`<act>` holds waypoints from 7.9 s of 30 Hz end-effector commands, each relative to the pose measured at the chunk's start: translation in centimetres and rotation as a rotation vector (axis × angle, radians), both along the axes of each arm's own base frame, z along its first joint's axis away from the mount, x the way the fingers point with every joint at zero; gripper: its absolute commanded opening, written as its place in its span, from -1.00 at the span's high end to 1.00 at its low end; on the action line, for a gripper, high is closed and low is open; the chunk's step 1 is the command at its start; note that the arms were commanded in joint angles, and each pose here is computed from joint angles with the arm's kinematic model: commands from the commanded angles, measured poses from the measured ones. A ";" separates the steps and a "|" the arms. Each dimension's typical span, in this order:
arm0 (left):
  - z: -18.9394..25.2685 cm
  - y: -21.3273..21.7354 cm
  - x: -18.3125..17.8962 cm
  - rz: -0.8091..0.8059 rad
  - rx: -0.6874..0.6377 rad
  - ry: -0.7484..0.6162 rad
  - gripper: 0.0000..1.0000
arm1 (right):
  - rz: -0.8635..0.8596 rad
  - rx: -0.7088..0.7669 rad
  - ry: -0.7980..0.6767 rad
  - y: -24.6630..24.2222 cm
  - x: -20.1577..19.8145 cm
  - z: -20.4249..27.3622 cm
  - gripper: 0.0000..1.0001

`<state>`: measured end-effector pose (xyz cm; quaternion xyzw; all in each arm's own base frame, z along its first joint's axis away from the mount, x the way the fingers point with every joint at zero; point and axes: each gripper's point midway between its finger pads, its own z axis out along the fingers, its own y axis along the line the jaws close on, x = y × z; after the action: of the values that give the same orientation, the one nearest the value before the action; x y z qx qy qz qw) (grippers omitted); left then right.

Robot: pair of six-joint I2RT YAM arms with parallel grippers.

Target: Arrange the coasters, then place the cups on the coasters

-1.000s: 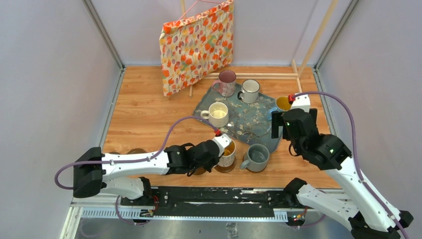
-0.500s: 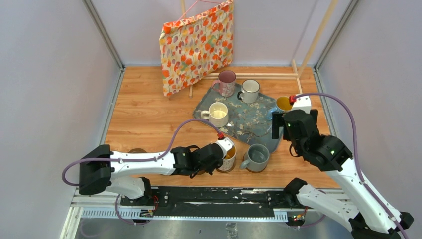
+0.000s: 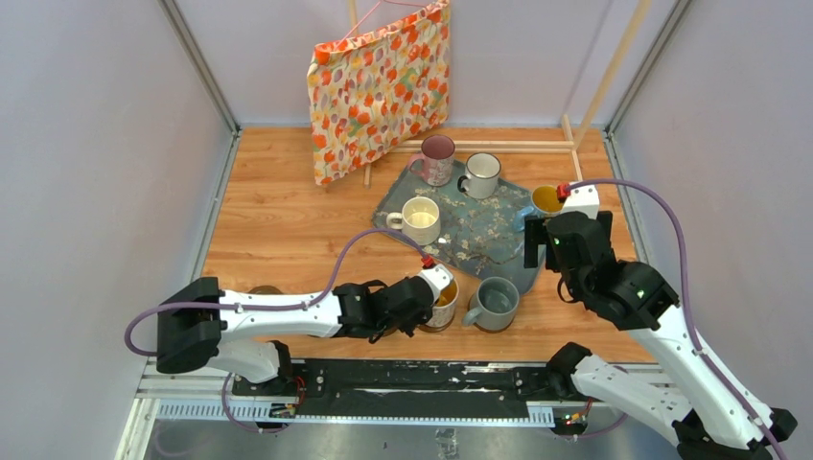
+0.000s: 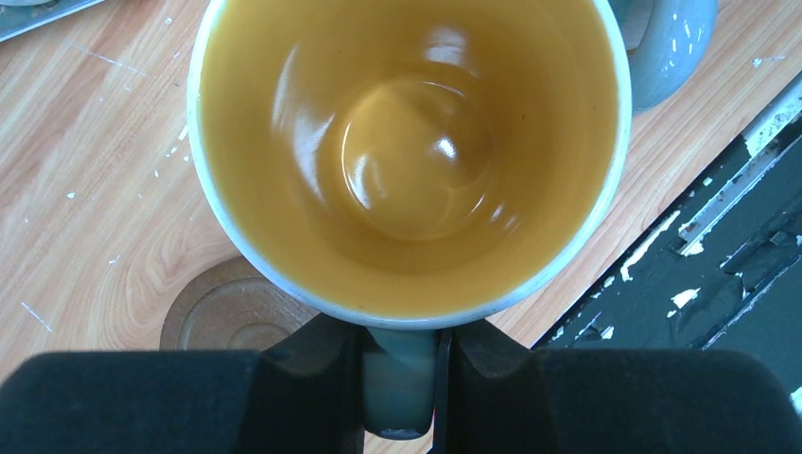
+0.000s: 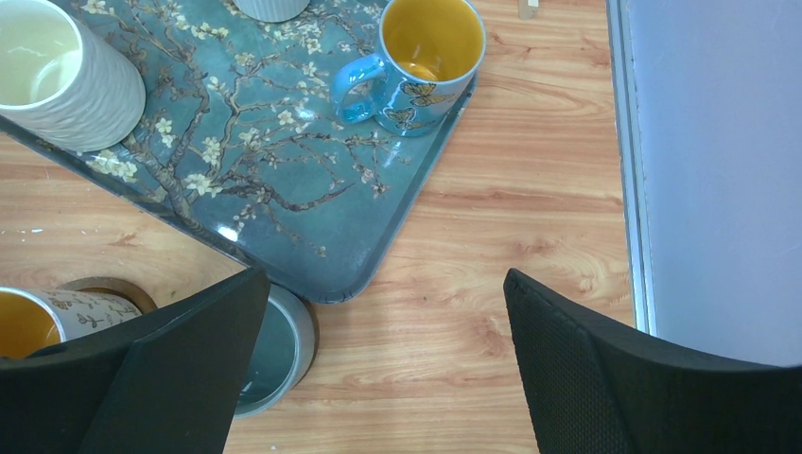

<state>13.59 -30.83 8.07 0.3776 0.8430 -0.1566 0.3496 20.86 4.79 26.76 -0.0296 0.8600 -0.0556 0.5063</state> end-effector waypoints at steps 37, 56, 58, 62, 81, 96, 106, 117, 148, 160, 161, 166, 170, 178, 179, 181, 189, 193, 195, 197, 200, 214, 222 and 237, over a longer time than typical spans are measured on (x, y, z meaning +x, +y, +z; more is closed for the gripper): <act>1.1 0.3 0.5 0.054 -0.054 -0.037 1.00 | -0.003 0.033 0.012 0.5 0.0 -0.7 -0.99; 1.2 0.0 0.4 0.042 -0.048 -0.035 0.48 | -0.003 0.036 0.014 0.6 0.0 -0.7 -0.99; 1.5 -0.1 0.5 0.043 -0.052 -0.040 0.30 | -0.005 0.036 0.013 0.5 0.0 -0.7 -0.99; 2.6 -0.2 0.6 0.034 -0.069 -0.052 -0.03 | -0.003 0.036 0.013 0.6 0.0 -0.7 -0.99; 13.2 -0.8 1.2 0.021 -0.285 -0.151 -0.69 | -0.009 0.034 0.005 0.4 0.0 -0.5 -0.99; 17.3 -6.5 7.7 -0.039 -0.319 -0.197 -0.71 | -0.119 0.020 0.024 -1.1 -0.3 -0.6 -1.00; 17.6 -10.0 9.9 -0.087 -0.343 -0.185 -0.71 | -0.286 0.141 0.190 -4.3 2.3 -4.2 -1.00; 16.6 -9.2 8.8 -0.102 -0.354 -0.147 -0.71 | -0.387 0.650 0.161 -7.5 10.9 -5.4 -0.98; 17.0 -5.9 7.7 -0.085 -0.346 -0.182 -0.71 | -0.324 0.873 0.316 -4.5 22.0 -13.8 -0.99; 15.9 -6.3 10.4 -0.098 -0.284 -0.215 -0.71 | -0.258 0.873 0.382 2.6 20.4 -14.2 -0.98; 15.6 -6.3 10.7 -0.096 -0.279 -0.215 -0.71 | -0.246 0.878 0.393 3.6 20.1 -14.3 -0.98; 13.7 -7.1 13.0 -0.070 -0.234 -0.229 -0.71 | -0.248 0.907 0.390 5.9 18.8 -14.1 -0.98; 12.2 -8.0 15.1 -0.049 -0.195 -0.229 -0.70 | -0.237 0.911 0.378 7.2 17.8 -13.3 -0.97; 9.8 -10.4 17.8 -0.076 -0.137 -0.218 -0.69 | -0.221 0.862 0.342 6.8 16.5 -10.9 -0.97; 9.5 -10.6 18.1 -0.075 -0.132 -0.213 -0.68 | -0.226 0.841 0.332 6.4 16.3 -10.5 -0.97; 8.9 -11.0 18.7 -0.070 -0.125 -0.203 -0.67 | -0.240 0.797 0.313 5.5 15.8 -9.7 -0.98; 5.2 -12.3 19.8 -0.079 -0.059 -0.143 -0.51 | -0.283 0.677 0.175 1.9 13.6 -6.4 -0.99; 3.9 -12.3 19.9 -0.076 -0.039 -0.124 -0.40 | -0.314 0.651 0.131 -0.3 12.1 -4.8 -0.99; 3.4 -12.2 20.0 -0.075 -0.031 -0.117 -0.34 | -0.326 0.646 0.110 -1.2 11.5 -4.2 -0.99; 3.0 -12.2 20.0 -0.079 -0.024 -0.113 -0.25 | -0.329 0.640 0.092 -1.8 10.9 -3.5 -0.99; 2.1 -12.0 20.2 -0.085 -0.002 -0.106 -0.08 | -0.327 0.622 0.072 -2.4 10.2 -2.6 -0.99; 0.7 -12.4 21.1 -0.083 0.012 -0.099 0.19 | -0.326 0.566 0.023 -3.5 8.1 -1.0 -1.00; 0.5 -12.7 21.6 -0.079 0.009 -0.106 0.57 | -0.319 0.539 0.016 -3.7 7.5 -0.6 -1.00; 7.5 -12.6 22.1 -0.059 -0.101 -0.225 1.00 | -0.308 0.542 0.033 -3.5 7.1 -1.3 -1.00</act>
<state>34.49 -42.99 8.83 0.4179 0.8116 -0.1445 0.3818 28.46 1.77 25.61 0.2341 0.8429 0.1090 0.4721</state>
